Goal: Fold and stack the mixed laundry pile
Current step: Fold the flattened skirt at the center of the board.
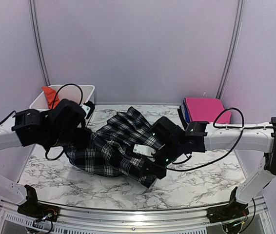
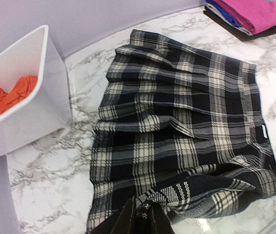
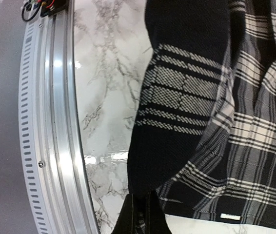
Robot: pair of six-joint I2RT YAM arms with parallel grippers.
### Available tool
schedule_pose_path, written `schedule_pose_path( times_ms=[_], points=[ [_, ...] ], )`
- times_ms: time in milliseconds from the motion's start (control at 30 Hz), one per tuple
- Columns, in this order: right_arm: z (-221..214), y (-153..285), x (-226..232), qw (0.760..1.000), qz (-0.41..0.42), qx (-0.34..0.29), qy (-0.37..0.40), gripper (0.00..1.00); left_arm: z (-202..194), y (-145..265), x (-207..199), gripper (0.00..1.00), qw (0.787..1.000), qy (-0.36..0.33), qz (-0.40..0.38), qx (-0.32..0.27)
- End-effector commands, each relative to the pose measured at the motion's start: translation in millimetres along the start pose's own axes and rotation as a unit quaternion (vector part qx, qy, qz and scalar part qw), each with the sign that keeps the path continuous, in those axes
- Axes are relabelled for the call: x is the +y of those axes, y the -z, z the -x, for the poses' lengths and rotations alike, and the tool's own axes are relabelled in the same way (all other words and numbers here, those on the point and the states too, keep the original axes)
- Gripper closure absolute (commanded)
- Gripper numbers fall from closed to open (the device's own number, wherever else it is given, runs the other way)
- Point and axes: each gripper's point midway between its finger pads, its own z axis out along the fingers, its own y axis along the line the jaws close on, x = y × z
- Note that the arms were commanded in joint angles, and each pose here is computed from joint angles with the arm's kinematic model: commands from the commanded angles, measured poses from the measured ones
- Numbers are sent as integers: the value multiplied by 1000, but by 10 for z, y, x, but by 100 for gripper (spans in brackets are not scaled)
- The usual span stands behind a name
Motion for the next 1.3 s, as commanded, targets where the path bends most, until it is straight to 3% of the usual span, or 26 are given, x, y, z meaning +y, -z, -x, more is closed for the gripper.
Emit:
schedule_pose_path(
  times_ms=[0,133,333,533,700,833,1000,1133,1267],
  points=[
    [221,301,-255,997,31,-51,-58,100,549,-350,98,88,996,-85,32,-14],
    [296,472,-693,989,26,-85,-114,100,970,-765,116,88,993,-108,33,-25],
    [135,572,-1510,969,-3,-117,-218,100,1245,-1538,149,88,996,-82,-10,-29],
    [-319,180,-2076,958,-46,-42,-279,100,981,-2338,-72,92,993,-100,-50,24],
    [-658,-168,-2271,955,-67,21,-288,100,450,-2639,-231,98,989,-88,-85,86],
    [-738,-392,-2173,960,-45,38,-274,100,-78,-2543,-218,100,984,-64,-95,137],
    [-607,-579,-1700,969,-2,54,-240,100,-676,-2054,11,100,981,-29,-76,176],
    [-332,-385,-1260,973,35,14,-229,100,-587,-1513,182,100,990,1,-69,127],
    [-84,-86,-1059,973,52,-29,-222,100,-180,-1033,258,100,995,-3,-83,52]
  ],
)
